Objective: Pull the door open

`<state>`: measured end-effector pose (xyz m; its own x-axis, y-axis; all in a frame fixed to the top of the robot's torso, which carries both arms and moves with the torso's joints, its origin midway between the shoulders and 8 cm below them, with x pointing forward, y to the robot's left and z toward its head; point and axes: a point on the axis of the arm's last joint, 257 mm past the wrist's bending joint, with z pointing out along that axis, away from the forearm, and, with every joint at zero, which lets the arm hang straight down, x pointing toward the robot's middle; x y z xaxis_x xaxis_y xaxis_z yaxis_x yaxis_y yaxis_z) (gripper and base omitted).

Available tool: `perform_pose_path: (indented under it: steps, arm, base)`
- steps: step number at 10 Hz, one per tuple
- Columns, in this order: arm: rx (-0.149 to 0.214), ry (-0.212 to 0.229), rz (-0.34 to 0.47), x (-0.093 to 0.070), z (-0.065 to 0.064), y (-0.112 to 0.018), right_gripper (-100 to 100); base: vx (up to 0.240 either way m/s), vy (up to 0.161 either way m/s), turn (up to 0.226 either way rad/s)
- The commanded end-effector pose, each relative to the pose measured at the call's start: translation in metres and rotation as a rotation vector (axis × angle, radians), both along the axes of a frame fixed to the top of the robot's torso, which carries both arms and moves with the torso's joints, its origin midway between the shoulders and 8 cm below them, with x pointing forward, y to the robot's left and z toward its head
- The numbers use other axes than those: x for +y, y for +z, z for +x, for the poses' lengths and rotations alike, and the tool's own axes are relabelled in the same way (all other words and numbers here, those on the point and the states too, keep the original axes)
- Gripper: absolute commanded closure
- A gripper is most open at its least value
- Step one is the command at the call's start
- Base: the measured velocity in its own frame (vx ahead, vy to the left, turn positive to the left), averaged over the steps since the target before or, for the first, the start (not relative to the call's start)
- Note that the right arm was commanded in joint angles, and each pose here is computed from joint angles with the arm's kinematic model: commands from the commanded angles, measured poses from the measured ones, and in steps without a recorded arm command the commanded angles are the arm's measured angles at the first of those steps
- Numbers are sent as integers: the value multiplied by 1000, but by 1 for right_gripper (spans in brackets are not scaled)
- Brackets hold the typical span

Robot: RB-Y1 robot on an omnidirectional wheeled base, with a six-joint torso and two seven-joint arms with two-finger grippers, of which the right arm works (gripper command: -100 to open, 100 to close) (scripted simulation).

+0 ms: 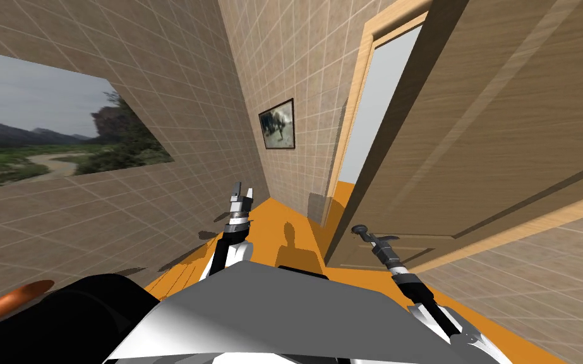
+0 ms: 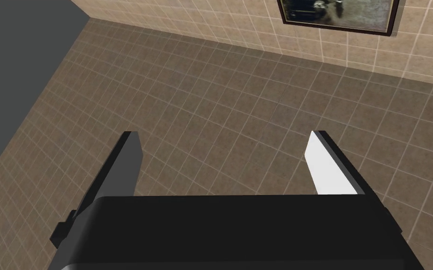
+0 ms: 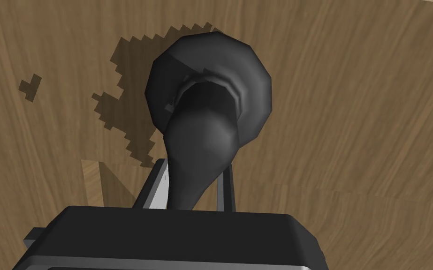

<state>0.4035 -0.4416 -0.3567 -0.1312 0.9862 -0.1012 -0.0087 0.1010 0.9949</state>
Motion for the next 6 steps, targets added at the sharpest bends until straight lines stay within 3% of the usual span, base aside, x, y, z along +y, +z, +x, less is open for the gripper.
perform_pose_path:
  steps: [1, 2, 6]
  arm:
    - [-5, 15, 0, -2, -8, 1, 100]
    - [-2, 7, 1, -1, -4, 0, 100]
    - [-2, 26, 1, -8, -27, 0, 100]
  base:
    - [-177, -85, 143]
    - [-74, -37, 31]
    - [-170, -88, 177]
